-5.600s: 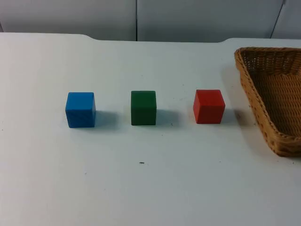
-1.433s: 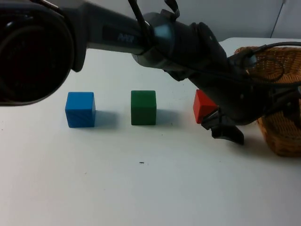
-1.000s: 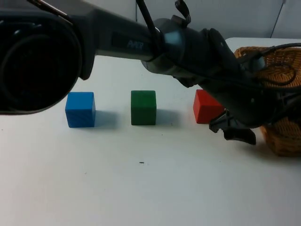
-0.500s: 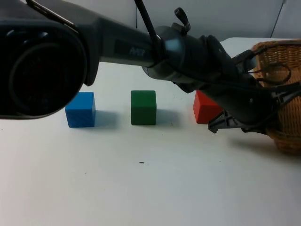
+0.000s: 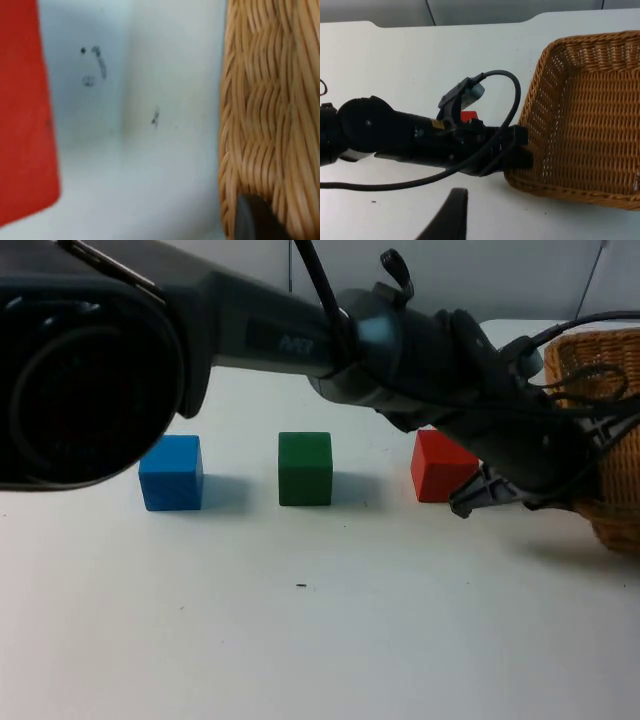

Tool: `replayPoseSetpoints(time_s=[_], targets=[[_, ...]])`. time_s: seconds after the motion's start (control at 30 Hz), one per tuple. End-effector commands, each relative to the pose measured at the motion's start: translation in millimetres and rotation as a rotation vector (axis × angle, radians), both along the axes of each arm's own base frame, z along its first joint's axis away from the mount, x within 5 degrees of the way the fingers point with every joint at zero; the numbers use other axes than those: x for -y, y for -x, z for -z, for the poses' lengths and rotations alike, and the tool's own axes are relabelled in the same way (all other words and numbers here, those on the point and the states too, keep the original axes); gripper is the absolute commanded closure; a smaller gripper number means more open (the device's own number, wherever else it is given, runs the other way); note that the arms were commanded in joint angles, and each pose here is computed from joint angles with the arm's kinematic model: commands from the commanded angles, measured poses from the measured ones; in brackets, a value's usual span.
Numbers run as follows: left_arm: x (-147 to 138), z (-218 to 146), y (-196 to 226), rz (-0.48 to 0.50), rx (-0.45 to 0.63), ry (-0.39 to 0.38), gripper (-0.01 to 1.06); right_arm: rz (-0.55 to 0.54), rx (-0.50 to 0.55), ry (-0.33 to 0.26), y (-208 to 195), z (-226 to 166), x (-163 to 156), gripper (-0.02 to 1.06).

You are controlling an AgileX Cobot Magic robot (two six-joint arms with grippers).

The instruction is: Pick up the basket with the left hand and place the blue cube into the basket with the right hand.

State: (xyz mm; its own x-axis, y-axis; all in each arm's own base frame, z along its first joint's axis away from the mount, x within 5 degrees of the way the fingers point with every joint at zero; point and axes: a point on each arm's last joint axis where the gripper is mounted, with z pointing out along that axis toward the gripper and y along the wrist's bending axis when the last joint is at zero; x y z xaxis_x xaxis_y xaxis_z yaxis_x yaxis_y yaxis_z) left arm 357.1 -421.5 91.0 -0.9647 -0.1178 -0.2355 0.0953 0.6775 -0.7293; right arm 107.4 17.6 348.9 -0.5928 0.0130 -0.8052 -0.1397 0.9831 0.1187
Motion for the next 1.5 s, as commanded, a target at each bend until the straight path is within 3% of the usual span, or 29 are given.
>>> replayPoseSetpoints(time_s=[0.0, 0.07, 0.2, 0.3, 0.47, 0.57, 0.73, 0.83, 0.9, 0.97, 1.2, 1.47], targets=[[2, -40, -3, -0.026, 0.096, 0.034, 1.05, 0.008, 0.025, 0.005, -2, -4, 1, 0.02], [1, -46, -4, -0.024, 0.113, 0.027, 1.05, 0.008, 0.025, 0.005, -2, -4, 1, 0.02], [-12, -81, -2, -0.002, 0.196, -0.099, 1.05, 0.009, 0.031, 0.004, -2, -4, 1, 0.02], [-16, -92, -1, -0.013, 0.2, -0.135, 1.05, 0.009, 0.029, 0.002, -2, -4, 1, 0.02], [-28, -106, 0, -0.059, 0.171, -0.117, 1.05, 0.007, 0.024, 0.003, -2, -4, 1, 0.02], [-47, -102, 2, -0.081, 0.132, -0.146, 1.05, 0.007, 0.024, 0.003, -2, -4, 1, 0.02], [-83, -100, 15, -0.159, 0.133, -0.143, 1.05, 0.007, 0.024, 0.003, -2, -4, 1, 0.02], [-124, -103, 23, -0.209, 0.141, -0.171, 1.05, 0.007, 0.025, 0.001, -2, -4, 1, 0.02], [-140, -105, 26, -0.201, 0.133, -0.204, 1.05, 0.006, 0.02, 0.001, -1, -3, 1, 0.02], [-175, -114, 36, -0.207, 0.126, -0.243, 1.05, 0.005, 0.016, 0.002, -1, -3, 1, 0.02], [-243, -152, 64, -0.236, 0.195, -0.262, 1.05, 0.006, 0.018, 0.001, -1, -3, 1, 0.02], [-307, -152, 101, -0.303, 0.177, -0.261, 1.05, -0.028, 0.032, 0.005, -1, -4, -2, 0.02]])
